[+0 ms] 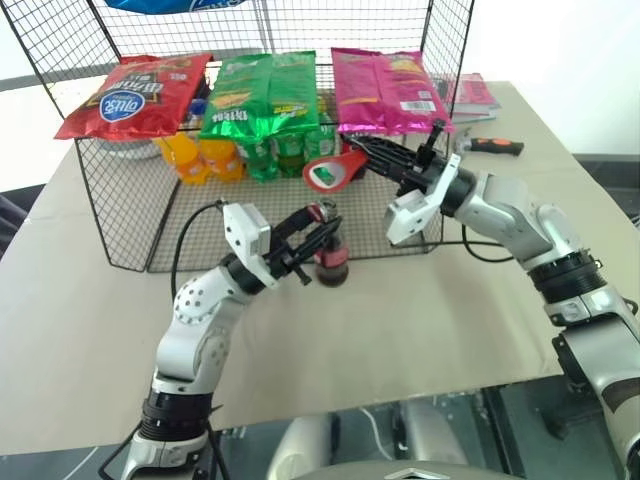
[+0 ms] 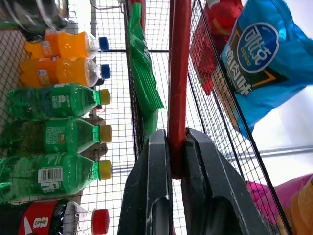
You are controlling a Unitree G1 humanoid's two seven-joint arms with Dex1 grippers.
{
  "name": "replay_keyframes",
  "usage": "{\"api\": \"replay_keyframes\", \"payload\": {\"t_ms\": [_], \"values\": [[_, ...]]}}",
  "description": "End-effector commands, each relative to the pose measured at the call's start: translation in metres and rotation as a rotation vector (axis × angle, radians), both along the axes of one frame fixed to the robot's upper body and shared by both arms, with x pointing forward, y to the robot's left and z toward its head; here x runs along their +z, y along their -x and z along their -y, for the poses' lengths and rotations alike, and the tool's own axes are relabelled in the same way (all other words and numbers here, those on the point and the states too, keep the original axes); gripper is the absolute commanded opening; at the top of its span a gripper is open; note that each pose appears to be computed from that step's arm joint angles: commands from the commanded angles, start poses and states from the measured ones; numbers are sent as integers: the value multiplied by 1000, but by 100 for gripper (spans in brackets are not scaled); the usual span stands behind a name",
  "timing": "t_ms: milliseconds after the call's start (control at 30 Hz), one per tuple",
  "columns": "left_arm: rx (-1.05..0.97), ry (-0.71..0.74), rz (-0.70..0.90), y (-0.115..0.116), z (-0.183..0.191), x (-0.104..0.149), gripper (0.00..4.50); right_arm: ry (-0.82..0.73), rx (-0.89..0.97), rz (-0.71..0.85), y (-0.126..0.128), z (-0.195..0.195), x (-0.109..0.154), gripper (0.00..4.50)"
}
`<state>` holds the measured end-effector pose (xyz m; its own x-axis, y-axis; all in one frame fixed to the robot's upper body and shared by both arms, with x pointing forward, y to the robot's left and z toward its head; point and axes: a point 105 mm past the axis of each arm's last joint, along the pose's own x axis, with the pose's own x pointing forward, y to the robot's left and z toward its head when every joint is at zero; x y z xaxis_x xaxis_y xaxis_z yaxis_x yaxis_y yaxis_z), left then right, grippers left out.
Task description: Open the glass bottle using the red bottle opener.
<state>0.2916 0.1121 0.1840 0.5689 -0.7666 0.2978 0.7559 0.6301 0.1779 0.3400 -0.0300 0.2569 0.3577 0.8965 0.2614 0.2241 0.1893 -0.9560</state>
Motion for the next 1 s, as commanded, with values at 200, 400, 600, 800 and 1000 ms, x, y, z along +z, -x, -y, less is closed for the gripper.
{"api": "replay_keyframes", "payload": {"t_ms": [200,400,600,800,1000], "values": [[40,-20,-42,-5,-3,-12,107,-94,-12,-4,1,8,14,0],[39,-15,-34,-4,-3,-11,107,-96,-19,-23,-1,10,10,0],[33,4,-39,-3,-4,-10,107,-101,-21,-36,-2,9,8,0],[37,9,-28,-2,-6,-7,283,-103,-21,-40,-2,8,7,0],[37,10,-22,-2,-6,-5,329,-107,-23,-47,-2,8,5,0]]}}
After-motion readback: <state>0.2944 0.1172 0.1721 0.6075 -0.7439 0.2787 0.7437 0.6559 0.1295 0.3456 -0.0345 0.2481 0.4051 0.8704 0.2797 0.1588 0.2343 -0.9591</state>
